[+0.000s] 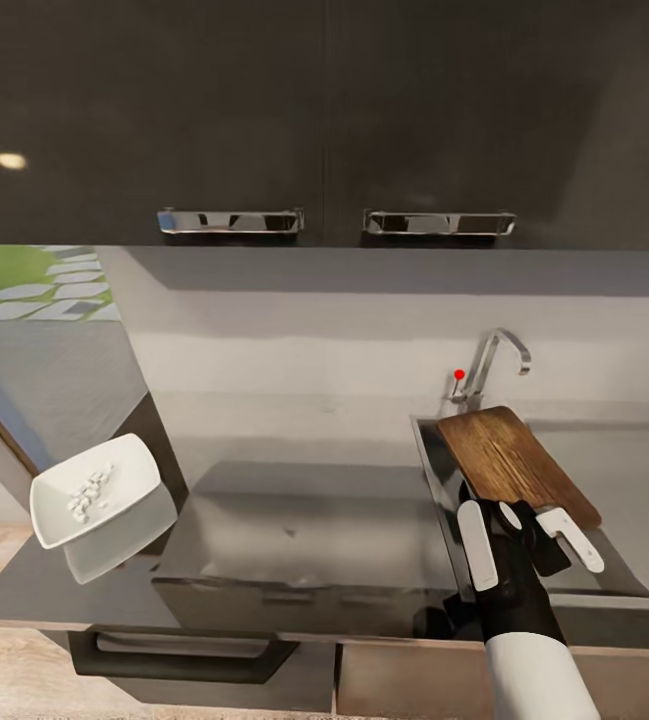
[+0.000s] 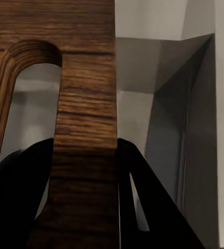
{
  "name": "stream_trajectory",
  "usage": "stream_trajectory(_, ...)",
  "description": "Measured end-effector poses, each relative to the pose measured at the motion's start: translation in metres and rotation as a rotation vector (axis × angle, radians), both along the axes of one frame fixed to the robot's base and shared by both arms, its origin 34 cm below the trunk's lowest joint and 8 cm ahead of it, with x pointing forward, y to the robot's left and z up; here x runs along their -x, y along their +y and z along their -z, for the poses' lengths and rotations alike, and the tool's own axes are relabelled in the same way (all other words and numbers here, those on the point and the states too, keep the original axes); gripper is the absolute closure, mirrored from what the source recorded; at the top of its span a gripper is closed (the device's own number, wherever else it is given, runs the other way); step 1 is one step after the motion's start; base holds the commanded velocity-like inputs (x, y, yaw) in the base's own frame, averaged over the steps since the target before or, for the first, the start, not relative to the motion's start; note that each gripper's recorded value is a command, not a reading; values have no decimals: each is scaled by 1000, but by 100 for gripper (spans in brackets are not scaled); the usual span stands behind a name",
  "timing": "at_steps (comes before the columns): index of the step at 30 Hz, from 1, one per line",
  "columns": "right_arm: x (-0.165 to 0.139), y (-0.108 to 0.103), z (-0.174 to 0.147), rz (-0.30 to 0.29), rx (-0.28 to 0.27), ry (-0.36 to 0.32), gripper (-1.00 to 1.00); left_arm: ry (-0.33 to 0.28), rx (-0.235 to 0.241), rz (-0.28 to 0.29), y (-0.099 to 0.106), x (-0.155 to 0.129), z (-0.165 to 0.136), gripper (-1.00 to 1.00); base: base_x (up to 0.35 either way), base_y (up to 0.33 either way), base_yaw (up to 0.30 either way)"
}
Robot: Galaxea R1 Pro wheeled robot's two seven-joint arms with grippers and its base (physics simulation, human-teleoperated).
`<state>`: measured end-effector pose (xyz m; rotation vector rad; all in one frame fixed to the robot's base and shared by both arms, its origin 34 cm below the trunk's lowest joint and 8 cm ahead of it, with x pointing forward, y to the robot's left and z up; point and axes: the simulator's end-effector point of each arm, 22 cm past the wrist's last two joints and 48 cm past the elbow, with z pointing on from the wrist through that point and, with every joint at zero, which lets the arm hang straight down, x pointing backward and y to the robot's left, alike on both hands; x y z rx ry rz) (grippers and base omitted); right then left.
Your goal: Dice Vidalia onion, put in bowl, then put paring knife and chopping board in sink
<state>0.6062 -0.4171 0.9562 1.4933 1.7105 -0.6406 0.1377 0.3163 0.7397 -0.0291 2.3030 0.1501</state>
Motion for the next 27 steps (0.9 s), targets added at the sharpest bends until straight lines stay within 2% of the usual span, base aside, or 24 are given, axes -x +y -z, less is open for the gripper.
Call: stream_trajectory(27, 3, -1, 20, 10, -1, 32, 100, 42, 0, 0, 0, 11, 1, -100, 0, 0, 0)
